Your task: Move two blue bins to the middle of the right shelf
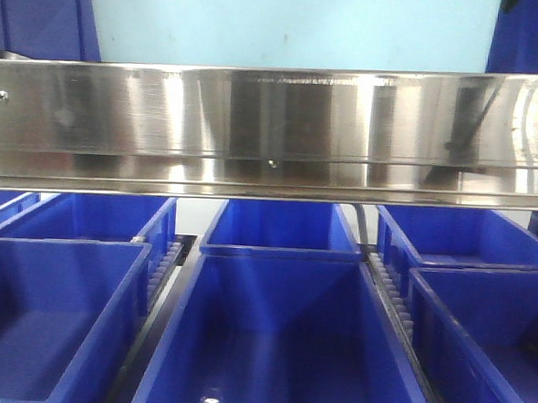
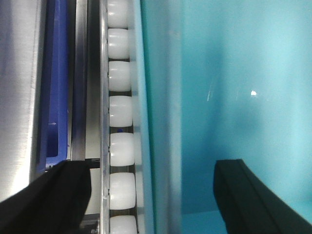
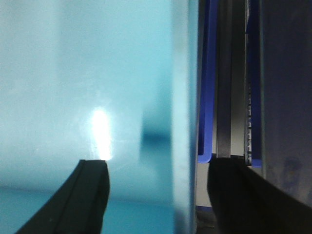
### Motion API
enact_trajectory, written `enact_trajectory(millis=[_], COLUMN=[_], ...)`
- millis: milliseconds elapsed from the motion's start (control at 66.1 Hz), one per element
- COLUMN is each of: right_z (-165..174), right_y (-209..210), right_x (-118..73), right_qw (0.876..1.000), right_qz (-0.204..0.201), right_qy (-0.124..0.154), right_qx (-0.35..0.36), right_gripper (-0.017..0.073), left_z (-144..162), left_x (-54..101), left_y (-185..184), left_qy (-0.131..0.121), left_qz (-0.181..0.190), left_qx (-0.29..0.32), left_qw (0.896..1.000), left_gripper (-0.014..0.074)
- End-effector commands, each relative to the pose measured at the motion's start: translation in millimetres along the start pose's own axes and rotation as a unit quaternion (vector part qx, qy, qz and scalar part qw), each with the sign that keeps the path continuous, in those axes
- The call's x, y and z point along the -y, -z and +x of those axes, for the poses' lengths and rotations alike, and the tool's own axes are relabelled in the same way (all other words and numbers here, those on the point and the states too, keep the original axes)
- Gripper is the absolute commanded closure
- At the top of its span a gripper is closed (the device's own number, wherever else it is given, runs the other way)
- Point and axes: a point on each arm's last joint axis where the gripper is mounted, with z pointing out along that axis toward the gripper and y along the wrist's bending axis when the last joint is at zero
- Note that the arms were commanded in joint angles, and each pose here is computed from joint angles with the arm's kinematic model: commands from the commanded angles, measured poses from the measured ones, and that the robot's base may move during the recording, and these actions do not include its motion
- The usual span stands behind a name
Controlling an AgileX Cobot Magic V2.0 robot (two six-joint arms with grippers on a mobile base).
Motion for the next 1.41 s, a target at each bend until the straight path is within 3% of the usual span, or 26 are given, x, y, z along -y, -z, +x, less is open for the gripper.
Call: enact_trajectory(millis=[0,242,544,1134,1391], right_z=[-0.2,0.5,4.1,9.0,9.0], right_y=[1.6,6.8,29.7,20.6,20.6], right_x=[0.1,-0.4,-2.7,0.1,0.1], right_qw=[1.000,1.000,0.999,1.000,1.000], right_qz=[-0.002,-0.002,-0.006,-0.001,-0.001], right_qy=[0.004,0.005,0.009,0.007,0.007], right_qx=[0.005,0.011,0.036,0.018,0.018], right_gripper=[0.0230,0.0230,0.0230,0.0230,0.0230], left_z=[-1.2,-1.0,0.0,1.0,11.5], left_x=[2.2,2.4,7.5,5.5,2.4], left_y=[4.6,5.5,22.8,15.2,-1.9], left_qy=[-0.004,-0.003,-0.001,-0.005,-0.002], left_qz=[0.005,0.007,0.037,0.026,0.019], left_qx=[0.009,0.009,0.020,0.013,-0.022], left_qw=[1.000,1.000,0.999,1.000,1.000], left_gripper=[0.0173,0.0173,0.0173,0.0173,0.0173])
